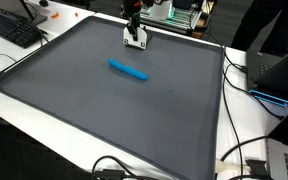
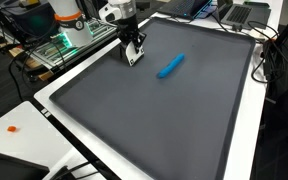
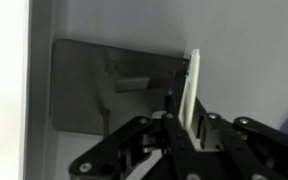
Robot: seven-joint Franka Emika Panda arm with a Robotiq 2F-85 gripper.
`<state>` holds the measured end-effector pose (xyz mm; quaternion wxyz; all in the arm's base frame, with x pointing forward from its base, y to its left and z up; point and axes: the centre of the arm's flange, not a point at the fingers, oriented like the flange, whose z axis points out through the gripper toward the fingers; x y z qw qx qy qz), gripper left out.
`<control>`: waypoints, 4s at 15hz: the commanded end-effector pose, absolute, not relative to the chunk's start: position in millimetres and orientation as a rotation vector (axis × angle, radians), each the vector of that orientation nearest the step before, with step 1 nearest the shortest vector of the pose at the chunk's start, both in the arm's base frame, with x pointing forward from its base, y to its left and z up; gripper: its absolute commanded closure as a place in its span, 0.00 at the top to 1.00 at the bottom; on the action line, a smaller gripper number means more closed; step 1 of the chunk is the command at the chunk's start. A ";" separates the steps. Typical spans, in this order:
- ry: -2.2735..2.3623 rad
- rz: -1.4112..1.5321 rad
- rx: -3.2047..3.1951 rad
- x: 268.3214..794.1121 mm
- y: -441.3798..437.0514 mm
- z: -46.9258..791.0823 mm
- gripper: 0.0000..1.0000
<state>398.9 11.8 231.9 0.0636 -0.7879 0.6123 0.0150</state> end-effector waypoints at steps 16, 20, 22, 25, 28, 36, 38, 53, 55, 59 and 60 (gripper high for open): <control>1.739 -0.137 -2.467 426.8 18.4 305.2 0.01; 1.521 -0.134 -2.605 456.6 36.0 337.7 0.01; 1.364 -0.157 -2.668 472.4 47.4 351.2 0.01; 1.122 -0.210 -2.780 491.9 68.9 365.7 0.01; 0.870 -0.218 -2.839 511.8 89.3 367.9 0.01; 0.249 -0.107 -2.969 559.7 121.6 346.3 0.01; 0.152 -0.063 -2.989 569.5 124.9 339.7 0.01; 0.043 0.024 -2.990 577.3 128.2 312.7 0.01; 0.023 0.033 -2.996 577.2 128.9 305.8 0.01; 0.011 0.056 -3.014 578.3 129.7 287.7 0.01; 0.008 0.057 -3.022 578.7 129.7 283.8 0.01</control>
